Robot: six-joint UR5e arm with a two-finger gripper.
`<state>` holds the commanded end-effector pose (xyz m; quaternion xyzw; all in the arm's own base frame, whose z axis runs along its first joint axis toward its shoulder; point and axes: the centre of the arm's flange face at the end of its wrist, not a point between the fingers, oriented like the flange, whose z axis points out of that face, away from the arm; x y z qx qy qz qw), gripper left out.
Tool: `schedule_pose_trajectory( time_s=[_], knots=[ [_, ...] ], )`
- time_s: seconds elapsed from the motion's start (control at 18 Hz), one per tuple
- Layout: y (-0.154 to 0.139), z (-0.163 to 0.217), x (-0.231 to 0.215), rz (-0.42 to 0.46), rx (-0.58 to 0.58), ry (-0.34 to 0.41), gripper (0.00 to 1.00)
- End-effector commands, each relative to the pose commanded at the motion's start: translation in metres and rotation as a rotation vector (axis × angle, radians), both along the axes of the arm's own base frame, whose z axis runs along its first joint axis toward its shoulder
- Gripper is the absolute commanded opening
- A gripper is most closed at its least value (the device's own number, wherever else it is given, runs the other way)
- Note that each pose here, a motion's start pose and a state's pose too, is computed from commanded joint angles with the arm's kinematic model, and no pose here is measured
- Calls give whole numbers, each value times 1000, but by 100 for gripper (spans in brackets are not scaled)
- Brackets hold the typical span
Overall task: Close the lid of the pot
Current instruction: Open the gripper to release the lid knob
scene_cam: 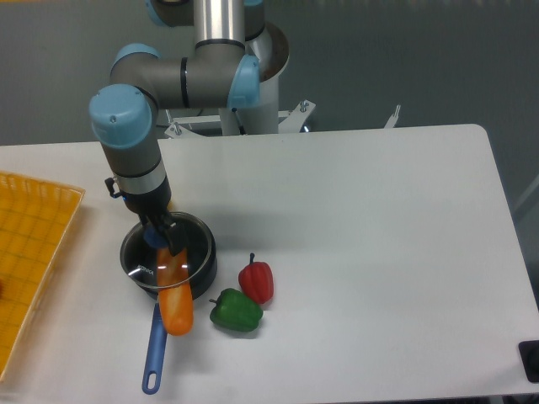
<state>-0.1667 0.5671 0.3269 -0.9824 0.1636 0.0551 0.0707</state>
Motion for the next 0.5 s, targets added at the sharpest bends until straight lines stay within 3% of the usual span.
schedule_pose_trajectory(
  time_s=[0.5],
  knots=[
    [-23,25,-52,46,-23,-9,100]
  ],
)
